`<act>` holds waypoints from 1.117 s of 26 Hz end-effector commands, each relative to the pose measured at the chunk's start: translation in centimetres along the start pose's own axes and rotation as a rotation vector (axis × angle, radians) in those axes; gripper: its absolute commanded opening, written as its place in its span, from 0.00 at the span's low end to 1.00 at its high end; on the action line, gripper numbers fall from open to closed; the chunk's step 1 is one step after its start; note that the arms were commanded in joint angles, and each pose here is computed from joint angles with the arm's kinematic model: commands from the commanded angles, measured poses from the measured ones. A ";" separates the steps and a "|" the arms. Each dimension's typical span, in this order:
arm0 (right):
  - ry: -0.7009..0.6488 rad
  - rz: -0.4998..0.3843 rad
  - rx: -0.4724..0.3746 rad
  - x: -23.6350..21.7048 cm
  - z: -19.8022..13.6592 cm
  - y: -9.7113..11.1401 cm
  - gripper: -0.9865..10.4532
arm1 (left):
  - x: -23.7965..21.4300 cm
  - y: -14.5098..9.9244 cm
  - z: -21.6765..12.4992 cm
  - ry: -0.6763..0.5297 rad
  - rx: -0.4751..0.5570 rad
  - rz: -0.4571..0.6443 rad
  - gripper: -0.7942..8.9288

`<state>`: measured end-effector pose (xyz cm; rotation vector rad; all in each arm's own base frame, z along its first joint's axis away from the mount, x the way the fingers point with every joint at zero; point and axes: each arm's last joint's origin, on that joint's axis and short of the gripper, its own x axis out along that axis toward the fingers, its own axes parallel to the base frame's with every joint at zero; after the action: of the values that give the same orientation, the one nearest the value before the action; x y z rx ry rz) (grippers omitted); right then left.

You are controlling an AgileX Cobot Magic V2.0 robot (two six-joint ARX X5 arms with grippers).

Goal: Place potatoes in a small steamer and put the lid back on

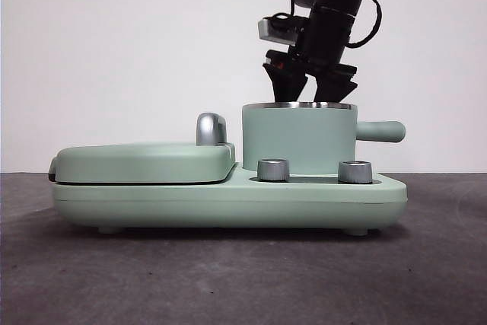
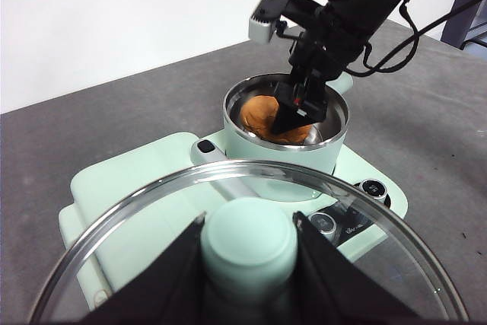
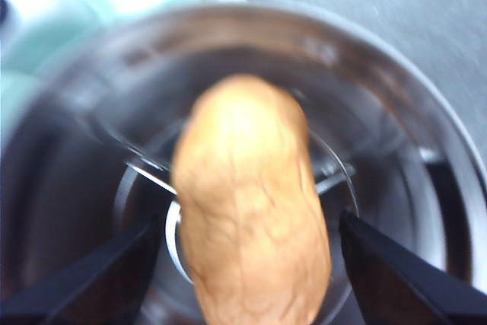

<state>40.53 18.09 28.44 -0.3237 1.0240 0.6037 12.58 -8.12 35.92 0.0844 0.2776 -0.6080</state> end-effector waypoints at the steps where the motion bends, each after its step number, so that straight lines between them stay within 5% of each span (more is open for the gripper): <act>1: -0.054 0.011 -0.005 -1.1 1.2 0.2 0.41 | -0.2 -0.1 0.8 -0.053 0.003 -0.001 0.10; 3: -0.104 -0.001 -0.004 -3.8 1.7 0.5 0.41 | 0.0 -0.1 0.8 -0.046 0.003 -0.001 0.10; 6: -0.159 -0.021 0.004 -8.7 1.2 0.4 0.17 | 1.3 0.0 0.7 -0.020 0.003 -0.002 0.10; 10: -0.169 -0.045 0.031 -14.1 -0.8 0.2 0.10 | 3.4 0.0 1.4 -0.073 0.005 -0.030 0.10; 16: -0.313 -0.077 0.015 -21.2 -3.9 1.8 0.10 | 8.0 0.1 1.8 -0.132 0.007 -0.077 0.10; 29: -0.446 -0.072 -0.064 -22.8 -18.9 7.2 0.10 | 16.0 -0.7 1.3 -0.112 -0.013 -0.176 0.10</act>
<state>14.59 6.74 39.11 -0.2609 0.5782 0.6034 24.72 -17.08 31.24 0.0312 0.2464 -0.7641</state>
